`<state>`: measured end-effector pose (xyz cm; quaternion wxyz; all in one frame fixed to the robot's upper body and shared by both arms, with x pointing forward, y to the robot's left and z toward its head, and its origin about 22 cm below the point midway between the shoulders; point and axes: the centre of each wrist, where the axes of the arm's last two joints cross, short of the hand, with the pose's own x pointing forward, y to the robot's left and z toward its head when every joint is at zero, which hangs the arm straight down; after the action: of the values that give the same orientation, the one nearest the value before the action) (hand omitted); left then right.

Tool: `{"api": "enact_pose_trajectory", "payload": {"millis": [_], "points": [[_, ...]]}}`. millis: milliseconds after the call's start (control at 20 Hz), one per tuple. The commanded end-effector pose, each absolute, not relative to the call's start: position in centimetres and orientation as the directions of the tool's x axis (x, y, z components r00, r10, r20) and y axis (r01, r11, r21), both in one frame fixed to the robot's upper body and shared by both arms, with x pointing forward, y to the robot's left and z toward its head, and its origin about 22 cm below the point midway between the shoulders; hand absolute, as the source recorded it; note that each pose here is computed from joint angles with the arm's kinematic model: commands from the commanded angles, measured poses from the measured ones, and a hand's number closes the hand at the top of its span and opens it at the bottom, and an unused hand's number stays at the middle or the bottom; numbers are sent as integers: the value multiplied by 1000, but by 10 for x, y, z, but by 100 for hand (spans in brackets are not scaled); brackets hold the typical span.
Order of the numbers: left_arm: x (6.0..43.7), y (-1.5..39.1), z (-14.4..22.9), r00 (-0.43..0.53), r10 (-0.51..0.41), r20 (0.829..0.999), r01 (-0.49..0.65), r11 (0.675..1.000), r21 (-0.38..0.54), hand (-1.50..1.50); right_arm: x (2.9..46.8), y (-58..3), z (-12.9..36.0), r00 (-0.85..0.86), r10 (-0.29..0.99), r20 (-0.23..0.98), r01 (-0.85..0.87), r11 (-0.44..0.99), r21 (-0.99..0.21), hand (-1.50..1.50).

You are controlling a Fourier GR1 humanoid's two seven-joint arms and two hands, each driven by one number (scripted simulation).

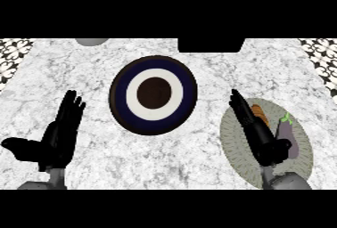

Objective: Pick the croissant from the placemat and place it in the plate

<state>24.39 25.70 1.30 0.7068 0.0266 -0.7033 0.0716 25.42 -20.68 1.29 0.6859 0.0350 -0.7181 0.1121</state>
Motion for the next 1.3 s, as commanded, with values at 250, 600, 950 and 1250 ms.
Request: {"api": "enact_pose_trajectory", "payload": {"millis": [250,600,950,1250], "points": [[229,335,19,25,-446,895,-166,881,444,0,280,-244,70,-336,-410,848,160,862,481,-150],[212,344,0,81,-462,883,-121,875,468,0,256,-261,38,-413,71,908,725,629,281,-150],[224,340,-3,50,-477,877,-110,871,480,0,205,-240,57,-407,38,913,617,749,244,-150],[226,348,9,55,-465,884,-114,876,468,0,171,-284,40,-47,208,977,549,823,-148,-150]]}}
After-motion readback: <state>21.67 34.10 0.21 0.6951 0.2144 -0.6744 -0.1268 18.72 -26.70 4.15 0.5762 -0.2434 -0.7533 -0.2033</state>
